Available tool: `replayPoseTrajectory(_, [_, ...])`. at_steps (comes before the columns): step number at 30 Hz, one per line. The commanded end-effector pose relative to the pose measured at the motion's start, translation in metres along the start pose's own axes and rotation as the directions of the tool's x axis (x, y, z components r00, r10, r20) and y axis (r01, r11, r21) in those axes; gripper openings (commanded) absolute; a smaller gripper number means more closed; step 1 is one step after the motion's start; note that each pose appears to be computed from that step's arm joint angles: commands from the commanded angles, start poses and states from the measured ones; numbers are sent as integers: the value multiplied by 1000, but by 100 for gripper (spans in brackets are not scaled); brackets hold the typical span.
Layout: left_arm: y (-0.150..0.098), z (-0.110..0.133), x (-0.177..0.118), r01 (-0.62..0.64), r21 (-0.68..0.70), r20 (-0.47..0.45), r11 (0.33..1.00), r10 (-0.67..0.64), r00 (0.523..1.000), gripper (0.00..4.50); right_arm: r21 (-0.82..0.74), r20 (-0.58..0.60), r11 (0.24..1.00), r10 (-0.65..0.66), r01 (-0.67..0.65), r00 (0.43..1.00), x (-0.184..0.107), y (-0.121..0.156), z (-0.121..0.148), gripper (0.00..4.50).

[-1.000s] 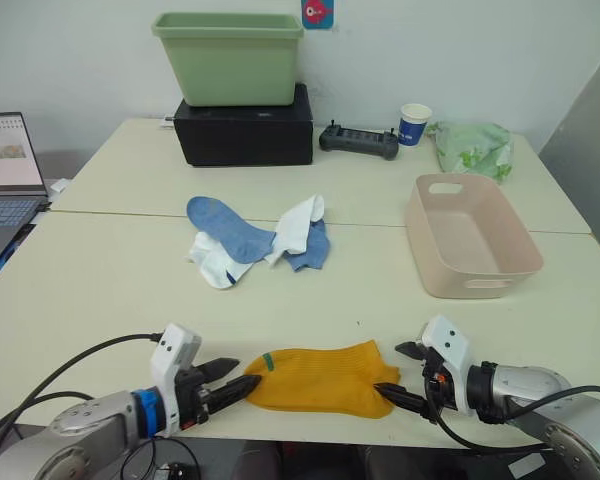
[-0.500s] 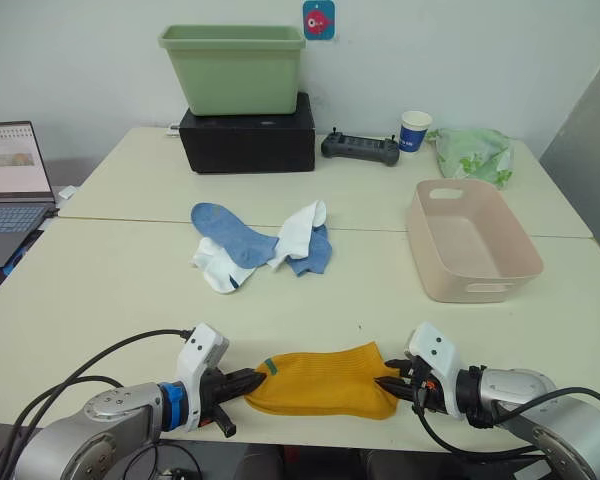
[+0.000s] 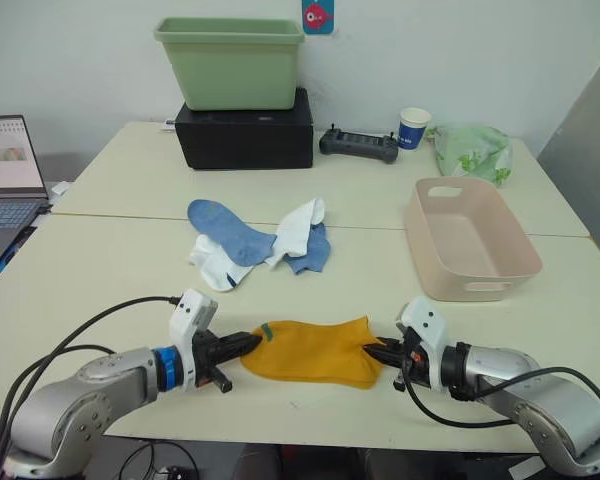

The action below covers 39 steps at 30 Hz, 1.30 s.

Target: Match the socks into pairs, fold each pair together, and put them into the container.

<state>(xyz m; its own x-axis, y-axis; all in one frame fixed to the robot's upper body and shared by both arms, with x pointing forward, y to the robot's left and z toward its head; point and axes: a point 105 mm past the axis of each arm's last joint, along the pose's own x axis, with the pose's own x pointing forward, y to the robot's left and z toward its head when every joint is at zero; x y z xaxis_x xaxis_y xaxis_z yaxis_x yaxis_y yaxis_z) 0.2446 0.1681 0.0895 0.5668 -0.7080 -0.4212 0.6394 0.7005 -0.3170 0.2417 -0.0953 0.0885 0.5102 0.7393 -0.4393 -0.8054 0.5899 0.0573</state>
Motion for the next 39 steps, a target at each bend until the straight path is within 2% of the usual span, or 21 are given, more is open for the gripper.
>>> replayPoseTrajectory(1, [4, -1, 12, 8, 38, -20, 999, -7, 1000, 0, -16, 15, 999, -47, 47, 999, 0, -12, 7, 6])
replayPoseTrajectory(4, [15, -8, 24, -7, 51, -65, 999, 10, 998, 0, -5, -22, 997, -78, 78, 997, 2, -19, 3, 6])
replayPoseTrajectory(8, [26, -6, 26, -37, 51, -53, 998, 40, 998, 0, 2, -30, 998, -61, 61, 998, 3, -16, 3, 6])
replayPoseTrajectory(12, [25, 9, 11, -30, 69, 16, 997, 29, 999, 91, -8, -16, 995, -95, 95, 995, -3, -18, 3, 107])
replayPoseTrajectory(18, [23, 21, -11, -62, 80, 101, 995, 54, 993, 282, 0, 20, 996, -94, 95, 995, -11, -15, 4, 318])
replayPoseTrajectory(19, [22, 23, -14, -64, 85, 111, 994, 55, 992, 301, 2, 29, 995, -104, 104, 994, -12, -17, 5, 343])
replayPoseTrajectory(20, [21, 26, -16, -62, 112, 119, 992, 49, 992, 306, 6, 40, 993, -119, 119, 992, -13, -19, 6, 387])
replayPoseTrajectory(22, [15, 34, -19, -41, 166, 136, 985, 19, 991, 306, 17, 63, 991, -132, 131, 989, -16, -21, 8, 448])
replayPoseTrajectory(24, [9, 39, -19, -21, 213, 145, 977, -11, 989, 306, 25, 84, 990, -143, 142, 986, -19, -23, 10, 448])
replayPoseTrajectory(26, [-5, 44, -13, 52, 266, 135, 963, -91, 987, 306, 23, 103, 989, -147, 146, 984, -23, -23, 11, 448])
replayPoseTrajectory(31, [-30, 40, 4, 223, 308, 46, 925, -249, 967, 154, 45, 147, 986, -168, 163, 975, -30, -25, 14, 450])
replayPoseTrajectory(35, [-29, 26, 26, 265, 316, -21, 911, -272, 962, 21, 51, 109, 983, -181, 176, 977, -27, -24, 4, 450])
replayPoseTrajectory(36, [-27, 22, 33, 267, 316, -35, 910, -270, 962, 1, 56, 105, 983, -181, 176, 978, -24, -22, 2, 450])
replayPoseTrajectory(39, [-19, 16, 48, 249, 333, -55, 910, -244, 968, 1, 74, 90, 982, -181, 175, 979, -18, -18, -4, 450])
